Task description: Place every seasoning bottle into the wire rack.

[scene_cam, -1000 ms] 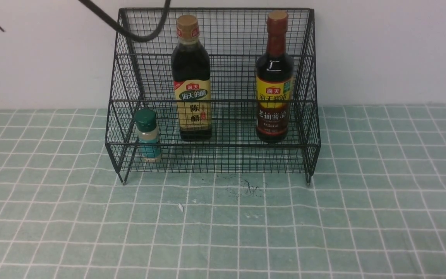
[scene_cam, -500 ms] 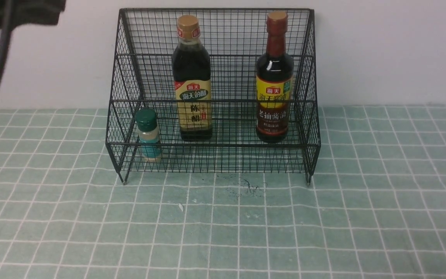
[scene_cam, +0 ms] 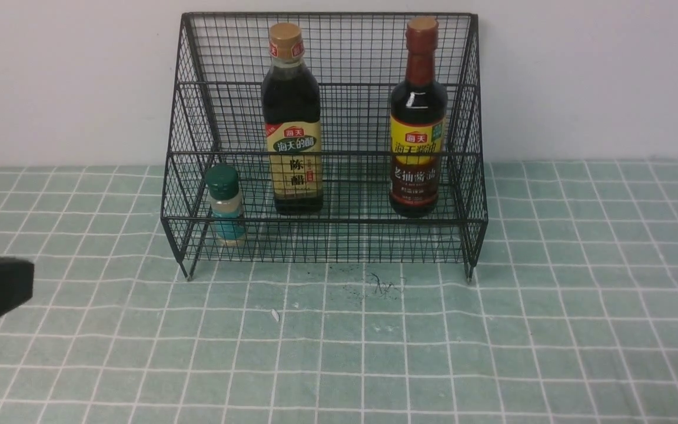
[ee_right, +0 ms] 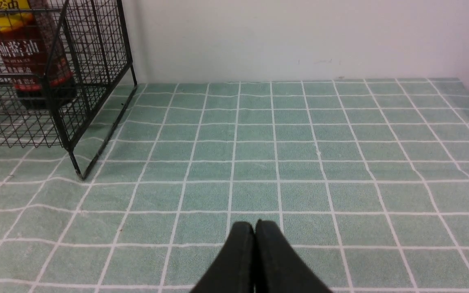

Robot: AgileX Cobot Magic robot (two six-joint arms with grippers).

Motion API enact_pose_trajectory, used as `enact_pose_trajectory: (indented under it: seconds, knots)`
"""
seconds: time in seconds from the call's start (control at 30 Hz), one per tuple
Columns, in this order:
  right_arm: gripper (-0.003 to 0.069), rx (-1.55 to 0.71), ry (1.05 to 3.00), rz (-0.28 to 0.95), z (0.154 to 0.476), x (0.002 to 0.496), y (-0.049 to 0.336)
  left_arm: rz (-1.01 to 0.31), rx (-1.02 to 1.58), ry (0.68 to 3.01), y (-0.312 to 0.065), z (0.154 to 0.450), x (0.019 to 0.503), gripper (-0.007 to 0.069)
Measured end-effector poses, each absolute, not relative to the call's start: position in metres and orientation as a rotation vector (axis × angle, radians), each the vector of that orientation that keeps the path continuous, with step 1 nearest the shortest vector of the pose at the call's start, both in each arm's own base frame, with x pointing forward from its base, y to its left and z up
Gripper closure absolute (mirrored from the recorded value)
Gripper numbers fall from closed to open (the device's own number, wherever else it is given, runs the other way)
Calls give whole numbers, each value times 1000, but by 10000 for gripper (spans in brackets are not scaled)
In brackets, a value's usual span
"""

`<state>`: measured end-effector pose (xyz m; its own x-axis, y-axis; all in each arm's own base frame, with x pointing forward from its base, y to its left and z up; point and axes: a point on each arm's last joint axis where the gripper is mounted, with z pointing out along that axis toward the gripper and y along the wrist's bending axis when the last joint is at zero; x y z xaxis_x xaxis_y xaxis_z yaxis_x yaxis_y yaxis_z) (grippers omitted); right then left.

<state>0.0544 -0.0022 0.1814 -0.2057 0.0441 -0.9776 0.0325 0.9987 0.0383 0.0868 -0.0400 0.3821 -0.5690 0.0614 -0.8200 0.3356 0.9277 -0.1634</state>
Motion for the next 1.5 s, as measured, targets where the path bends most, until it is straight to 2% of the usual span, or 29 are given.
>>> enact_pose_trajectory:
  seconds: [0.3, 0.47, 0.57, 0.83, 0.87, 0.97, 1.07, 1.5]
  knots:
    - [672, 57, 1778, 11, 181, 54, -2, -318, 294, 1965, -26, 395, 61, 631]
    - [672, 57, 1778, 11, 181, 54, -2, -282, 236, 1834, -17, 386, 47, 631]
    - [672, 57, 1778, 11, 181, 54, -2, -240, 197, 1783, -13, 364, 44, 631]
    - [672, 57, 1778, 11, 181, 54, -2, -68, 89, 1729, -5, 228, 49, 631]
    - [672, 57, 1778, 11, 181, 54, -2, -66, 88, 1720, -5, 229, 49, 631]
    - [672, 56, 1777, 11, 181, 54, -2, -55, 80, 1805, -5, 185, 53, 631]
    - [672, 56, 1777, 11, 181, 54, -2, -54, 83, 1873, -5, 171, 52, 631]
    - [672, 56, 1778, 11, 181, 54, -2, -54, 83, 1880, -5, 171, 52, 631]
